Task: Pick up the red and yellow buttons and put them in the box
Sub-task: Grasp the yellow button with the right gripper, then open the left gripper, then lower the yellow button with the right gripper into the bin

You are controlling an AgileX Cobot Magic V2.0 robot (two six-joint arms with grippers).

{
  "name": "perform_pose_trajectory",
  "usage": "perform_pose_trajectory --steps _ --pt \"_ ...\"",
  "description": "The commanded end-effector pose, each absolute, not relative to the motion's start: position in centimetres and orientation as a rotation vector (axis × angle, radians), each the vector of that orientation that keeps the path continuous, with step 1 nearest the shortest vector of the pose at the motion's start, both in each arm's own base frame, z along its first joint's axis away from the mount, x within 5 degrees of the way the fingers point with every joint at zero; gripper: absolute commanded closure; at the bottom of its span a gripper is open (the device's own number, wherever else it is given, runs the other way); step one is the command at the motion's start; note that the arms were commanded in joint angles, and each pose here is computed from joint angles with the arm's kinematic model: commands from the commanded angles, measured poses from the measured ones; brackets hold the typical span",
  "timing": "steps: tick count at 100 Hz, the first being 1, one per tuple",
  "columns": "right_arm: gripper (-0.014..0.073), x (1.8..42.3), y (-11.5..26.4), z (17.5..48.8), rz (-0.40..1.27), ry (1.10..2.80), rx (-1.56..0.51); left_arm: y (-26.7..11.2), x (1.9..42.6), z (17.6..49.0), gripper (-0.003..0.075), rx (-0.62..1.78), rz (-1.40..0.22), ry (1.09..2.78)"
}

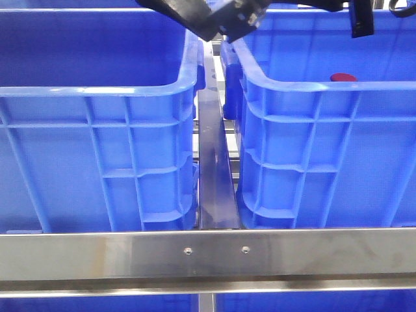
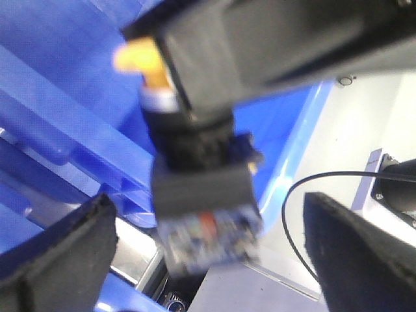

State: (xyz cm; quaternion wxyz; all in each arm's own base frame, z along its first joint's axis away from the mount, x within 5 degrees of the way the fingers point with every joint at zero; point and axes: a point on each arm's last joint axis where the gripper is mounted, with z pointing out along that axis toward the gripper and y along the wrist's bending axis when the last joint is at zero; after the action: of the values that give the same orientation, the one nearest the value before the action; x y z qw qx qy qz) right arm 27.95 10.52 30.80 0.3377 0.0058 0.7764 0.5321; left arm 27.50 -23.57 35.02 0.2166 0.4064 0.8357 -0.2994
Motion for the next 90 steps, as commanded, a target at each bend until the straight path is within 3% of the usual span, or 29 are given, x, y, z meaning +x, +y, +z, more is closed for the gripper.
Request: perform_pose_trajectory --steps 1,25,50,75,90 --pt "0.0428 28.1 9.4 33.2 1.396 1.904 0.039 -23.5 26.5 37.8 0.0153 1.101 -0.876 2.220" --pt "0.0428 29.9 4.1 32.8 1.109 1.855 0.176 -23.4 26.3 37.7 0.0153 1.118 -0.877 2.232" --pt "0.0428 30.8 -0.6 33.2 0.746 1.796 0.169 -23.4 26.3 37.6 0.0154 1.125 -0.873 2.237" --pt "0.0428 31.8 -2.8 33.4 0.361 1.791 0.088 -23.4 26.3 37.6 0.0154 1.128 -0.874 2.239" --pt "0.0448 32.6 -3.3 32.5 0.283 1.806 0.057 -23.4 26.2 37.6 0.0154 1.137 -0.876 2.246"
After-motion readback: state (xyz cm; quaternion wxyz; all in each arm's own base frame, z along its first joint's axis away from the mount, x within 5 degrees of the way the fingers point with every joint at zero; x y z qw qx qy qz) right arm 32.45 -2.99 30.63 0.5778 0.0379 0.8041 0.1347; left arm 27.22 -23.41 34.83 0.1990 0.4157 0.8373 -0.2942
